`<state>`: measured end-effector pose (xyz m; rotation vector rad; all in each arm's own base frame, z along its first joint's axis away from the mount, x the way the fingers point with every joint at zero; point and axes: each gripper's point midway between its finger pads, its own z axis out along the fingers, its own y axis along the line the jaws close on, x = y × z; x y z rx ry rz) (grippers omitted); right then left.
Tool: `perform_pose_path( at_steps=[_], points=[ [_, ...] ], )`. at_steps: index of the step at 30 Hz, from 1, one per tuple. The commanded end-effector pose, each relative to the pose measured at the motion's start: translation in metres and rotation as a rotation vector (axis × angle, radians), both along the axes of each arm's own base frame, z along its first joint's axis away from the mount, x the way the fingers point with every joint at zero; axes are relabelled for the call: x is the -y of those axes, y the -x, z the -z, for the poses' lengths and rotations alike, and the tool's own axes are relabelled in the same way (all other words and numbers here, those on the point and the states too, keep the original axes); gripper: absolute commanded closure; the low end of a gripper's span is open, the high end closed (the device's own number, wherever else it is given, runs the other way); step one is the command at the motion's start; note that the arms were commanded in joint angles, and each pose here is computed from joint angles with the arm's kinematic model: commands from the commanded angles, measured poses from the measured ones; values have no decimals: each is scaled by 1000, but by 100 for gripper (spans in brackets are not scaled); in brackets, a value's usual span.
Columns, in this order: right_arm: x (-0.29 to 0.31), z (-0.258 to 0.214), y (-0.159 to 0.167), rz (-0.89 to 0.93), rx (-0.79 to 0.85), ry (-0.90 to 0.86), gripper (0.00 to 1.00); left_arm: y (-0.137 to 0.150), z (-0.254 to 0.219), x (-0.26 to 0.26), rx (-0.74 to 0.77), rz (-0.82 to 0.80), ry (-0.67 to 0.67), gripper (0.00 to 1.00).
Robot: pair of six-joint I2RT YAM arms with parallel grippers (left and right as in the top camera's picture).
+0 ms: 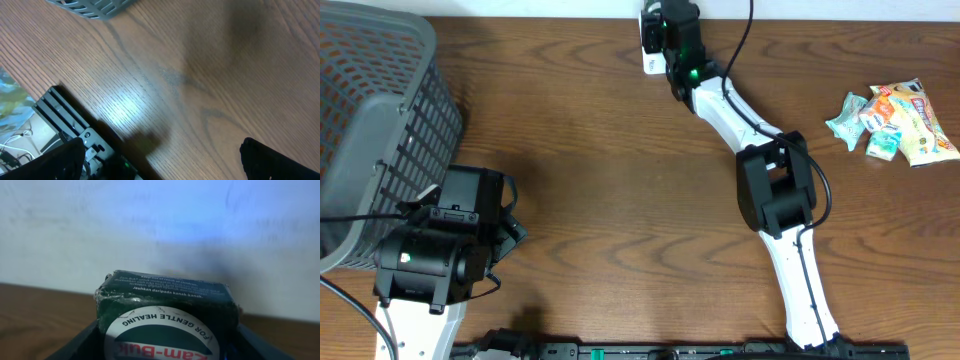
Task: Scan the item barcode
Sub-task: 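Raise the Zam-Buk tin up against the scanner window with the right gripper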
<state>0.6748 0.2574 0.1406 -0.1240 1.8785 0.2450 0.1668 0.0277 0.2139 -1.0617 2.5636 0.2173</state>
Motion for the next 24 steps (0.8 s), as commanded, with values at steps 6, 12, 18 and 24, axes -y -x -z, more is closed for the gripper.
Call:
perform_pose_path(
  at_steps=[6, 12, 18, 24],
  points=[
    [0, -40, -8, 16, 99, 36, 43, -1, -7, -3, 26, -16, -10, 2],
    [8, -39, -9, 81, 101, 55, 43, -1, -7, -3, 25, -16, -10, 2],
    [10, -36, -7, 110, 84, 82, 44, -1, -7, -3, 26, -16, -9, 2],
    [51, -64, -3, 296, 99, 128, 41, -1, -7, -3, 25, -16, -10, 3]
  ],
)
